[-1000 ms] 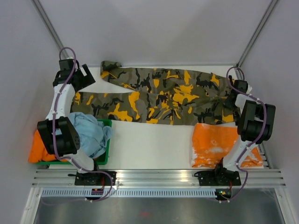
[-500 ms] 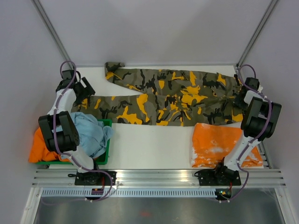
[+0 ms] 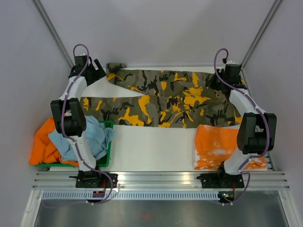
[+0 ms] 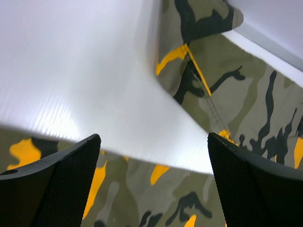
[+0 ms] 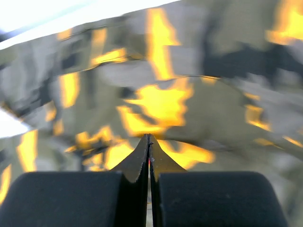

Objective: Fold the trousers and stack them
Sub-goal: Flatten the trousers out

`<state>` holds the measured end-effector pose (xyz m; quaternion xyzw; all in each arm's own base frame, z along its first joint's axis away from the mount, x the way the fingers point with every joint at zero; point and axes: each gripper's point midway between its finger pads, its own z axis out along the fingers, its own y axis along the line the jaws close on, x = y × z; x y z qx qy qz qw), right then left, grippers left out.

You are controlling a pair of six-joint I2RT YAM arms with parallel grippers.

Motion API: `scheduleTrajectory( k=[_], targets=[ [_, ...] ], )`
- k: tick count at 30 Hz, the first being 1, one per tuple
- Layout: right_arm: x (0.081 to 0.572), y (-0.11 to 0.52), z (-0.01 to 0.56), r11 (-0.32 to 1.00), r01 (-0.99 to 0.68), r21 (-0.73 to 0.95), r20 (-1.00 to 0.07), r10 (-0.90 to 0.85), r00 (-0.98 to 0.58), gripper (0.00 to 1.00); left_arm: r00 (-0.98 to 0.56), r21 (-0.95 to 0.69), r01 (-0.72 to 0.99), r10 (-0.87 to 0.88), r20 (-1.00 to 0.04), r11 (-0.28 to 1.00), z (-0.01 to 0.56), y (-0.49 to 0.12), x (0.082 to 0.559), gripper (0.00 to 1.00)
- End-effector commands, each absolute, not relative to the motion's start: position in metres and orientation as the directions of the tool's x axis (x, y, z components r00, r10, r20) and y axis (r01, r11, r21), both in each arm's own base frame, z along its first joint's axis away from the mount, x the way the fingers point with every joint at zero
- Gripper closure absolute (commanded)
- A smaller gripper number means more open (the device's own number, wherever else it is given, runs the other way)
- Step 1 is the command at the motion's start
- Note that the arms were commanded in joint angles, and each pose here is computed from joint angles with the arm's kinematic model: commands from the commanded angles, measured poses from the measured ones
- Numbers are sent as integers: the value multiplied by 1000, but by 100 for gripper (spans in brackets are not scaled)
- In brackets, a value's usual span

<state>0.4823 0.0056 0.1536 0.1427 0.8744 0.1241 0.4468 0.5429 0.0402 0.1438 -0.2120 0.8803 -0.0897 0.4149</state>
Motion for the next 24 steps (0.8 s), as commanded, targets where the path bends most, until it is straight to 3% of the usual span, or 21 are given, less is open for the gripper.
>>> scheduleTrajectory(
  k=[1,5,9,10,13,24],
  targets=[
    [487,65,178,875,-139,464,-777,327,-538,99,-481,-385,-336,-508,-714,860,146,39,575,1],
    [481,127,186,825,-310,472,-796,248,-552,89,-394,-500,-331,-599,-697,800,142,21,601,1],
    [479,156,190,808,-347,476,-781,206,-590,73,-373,-531,-332,-626,-685,779,133,8,625,1],
    [482,159,197,805,-358,472,-788,204,-581,61,-395,-515,-349,-621,-677,783,115,3,629,1],
    [482,166,206,805,-349,480,-786,219,-578,42,-422,-449,-381,-584,-694,808,98,2,642,1],
    [439,151,271,825,-335,456,-845,282,-455,28,-394,-411,-451,-590,-705,792,69,16,664,1]
  ],
)
